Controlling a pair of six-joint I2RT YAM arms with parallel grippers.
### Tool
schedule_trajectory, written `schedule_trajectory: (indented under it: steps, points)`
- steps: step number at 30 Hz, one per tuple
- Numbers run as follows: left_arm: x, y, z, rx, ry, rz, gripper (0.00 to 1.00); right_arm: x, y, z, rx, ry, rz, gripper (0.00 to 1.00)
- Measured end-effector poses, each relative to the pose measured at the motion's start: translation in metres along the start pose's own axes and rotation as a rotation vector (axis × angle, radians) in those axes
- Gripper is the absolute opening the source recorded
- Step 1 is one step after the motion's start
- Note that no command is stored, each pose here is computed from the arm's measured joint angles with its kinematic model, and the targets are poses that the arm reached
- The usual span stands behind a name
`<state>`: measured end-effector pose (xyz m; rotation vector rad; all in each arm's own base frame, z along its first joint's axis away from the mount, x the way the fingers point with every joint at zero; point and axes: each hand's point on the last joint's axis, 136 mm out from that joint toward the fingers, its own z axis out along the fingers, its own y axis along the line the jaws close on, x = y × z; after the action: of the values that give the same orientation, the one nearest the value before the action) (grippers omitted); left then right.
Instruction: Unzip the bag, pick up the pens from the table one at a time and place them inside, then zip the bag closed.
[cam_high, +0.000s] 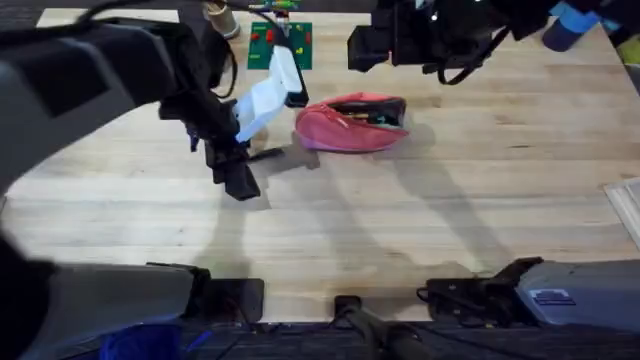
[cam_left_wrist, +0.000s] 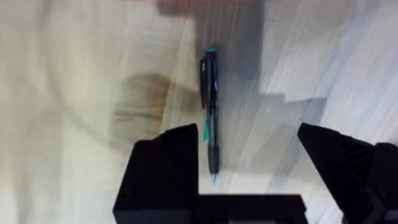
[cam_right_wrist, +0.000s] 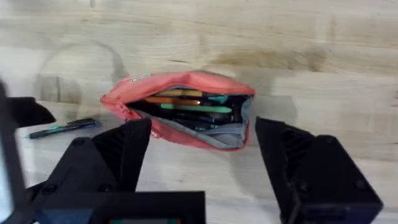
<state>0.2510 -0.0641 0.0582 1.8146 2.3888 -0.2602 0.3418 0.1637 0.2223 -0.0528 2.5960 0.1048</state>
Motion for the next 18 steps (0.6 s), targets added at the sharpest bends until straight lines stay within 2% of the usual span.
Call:
schedule_trajectory:
  steps: [4,11,18]
  points:
    - [0.007,-0.001,0.019,0.066,0.039,-0.014,0.993,-0.001,0.0,-0.005,-0.006,-0.013,0.003,0.996]
    - [0.005,0.004,0.02,0.081,0.064,-0.065,0.997,-0.004,-0.001,-0.013,-0.015,-0.032,0.007,0.996]
    - [0.004,0.008,0.022,0.058,0.091,-0.086,0.875,-0.004,-0.001,-0.013,-0.015,-0.033,0.007,0.995]
